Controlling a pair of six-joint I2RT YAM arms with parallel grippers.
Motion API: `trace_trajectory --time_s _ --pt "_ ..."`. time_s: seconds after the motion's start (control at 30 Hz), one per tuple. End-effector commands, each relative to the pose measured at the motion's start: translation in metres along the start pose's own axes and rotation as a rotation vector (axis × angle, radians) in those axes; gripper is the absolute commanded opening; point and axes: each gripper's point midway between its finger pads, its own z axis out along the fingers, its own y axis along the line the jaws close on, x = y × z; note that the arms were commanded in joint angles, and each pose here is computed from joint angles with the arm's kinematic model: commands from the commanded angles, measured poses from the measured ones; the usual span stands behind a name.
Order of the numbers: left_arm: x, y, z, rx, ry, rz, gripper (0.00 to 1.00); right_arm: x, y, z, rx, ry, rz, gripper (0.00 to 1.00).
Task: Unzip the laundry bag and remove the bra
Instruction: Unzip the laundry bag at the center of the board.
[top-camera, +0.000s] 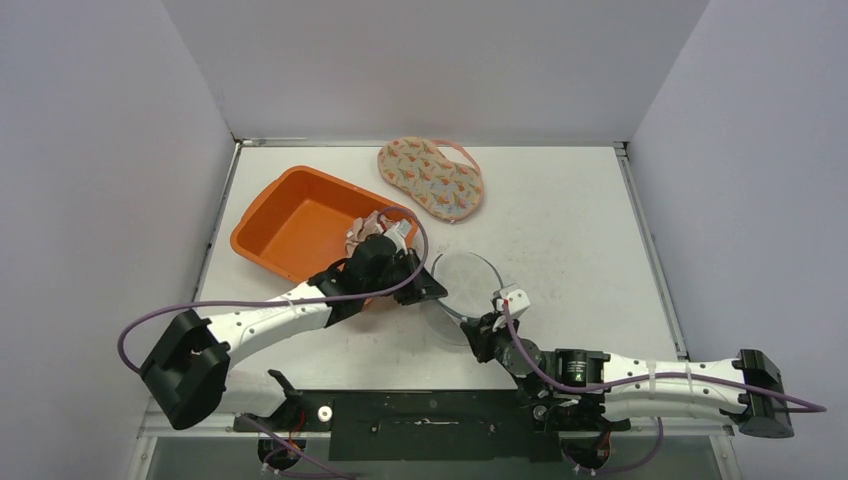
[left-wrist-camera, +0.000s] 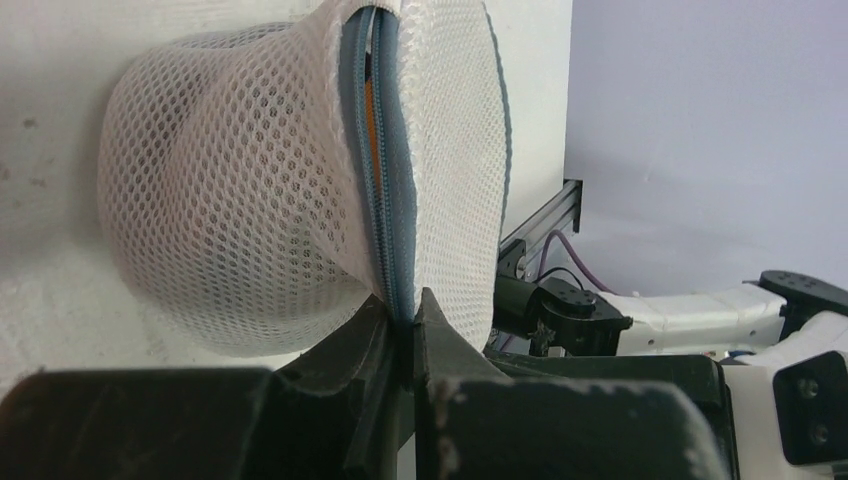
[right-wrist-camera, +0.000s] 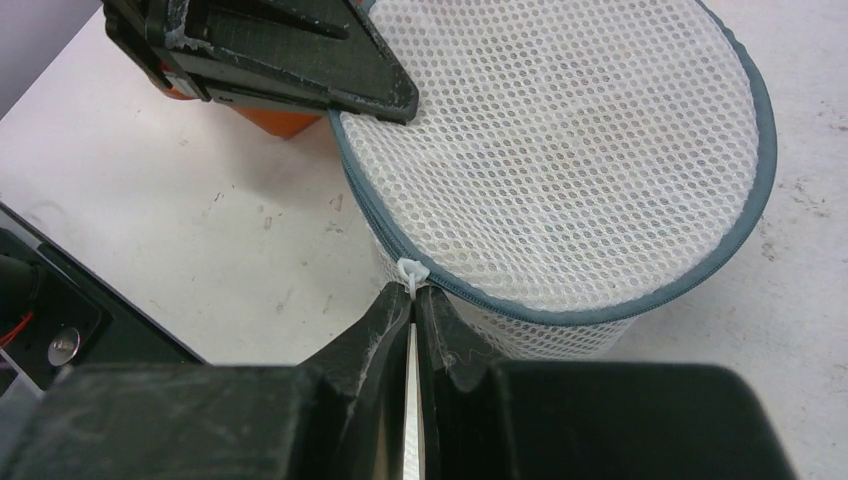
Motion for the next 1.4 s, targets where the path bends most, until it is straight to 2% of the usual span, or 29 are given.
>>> trace_trajectory --time_s 0.0,0.2,0.23,0.27,0.33,0.4,0.47,0.53,0.63,0.8,1.07,1.27,1.37 --pt "-0.017 -0.024 0.001 0.084 0.035 0.152 0.0 -0.002 -0.012 -0.003 0.044 -0.013 -0.034 0.05" --pt "-0.031 -0.034 0.021 0.115 0.09 0.185 0.0 0.001 -0.009 -0.001 0.03 -0.013 -0.033 0.05" --pt "-0.03 -0.031 0.026 0.099 0.102 0.184 0.05 0.004 -0.007 0.001 0.027 -0.011 -0.032 0.05" --pt "-0.03 -0.027 0.029 0.088 0.108 0.182 0.15 0.006 -0.007 0.002 0.029 -0.009 -0.031 0.05" --pt "-0.026 -0.018 0.03 0.062 0.109 0.155 0.47 0.004 -0.002 0.005 0.019 -0.026 -0.006 0.05" --pt "-0.024 -0.008 0.025 0.036 0.091 0.128 0.71 0.005 0.001 0.008 0.011 -0.036 0.008 0.05" --pt "-0.021 0.002 0.016 -0.007 0.077 0.099 0.85 0.003 0.005 0.011 0.0 -0.046 0.012 0.05" --pt "-0.019 0.01 0.005 -0.047 0.061 0.083 0.92 0.002 0.011 0.014 -0.016 -0.045 0.005 0.05" --pt "-0.014 0.018 -0.016 -0.09 0.041 0.062 0.97 0.0 0.022 0.018 -0.037 -0.039 -0.016 0.05" --pt "-0.007 0.024 -0.042 -0.093 -0.006 -0.009 0.97 -0.004 0.036 0.026 -0.065 -0.04 -0.03 0.05" --pt "0.013 0.014 -0.039 -0.008 -0.019 -0.121 0.96 -0.005 0.061 0.039 -0.132 -0.019 -0.067 0.05" --pt "0.01 0.008 -0.029 -0.007 -0.055 -0.15 0.91 0.0 0.071 0.043 -0.164 0.009 -0.096 0.05" --pt "0.006 0.011 -0.027 -0.015 -0.08 -0.17 0.82 0.001 0.071 0.043 -0.166 0.013 -0.093 0.05"
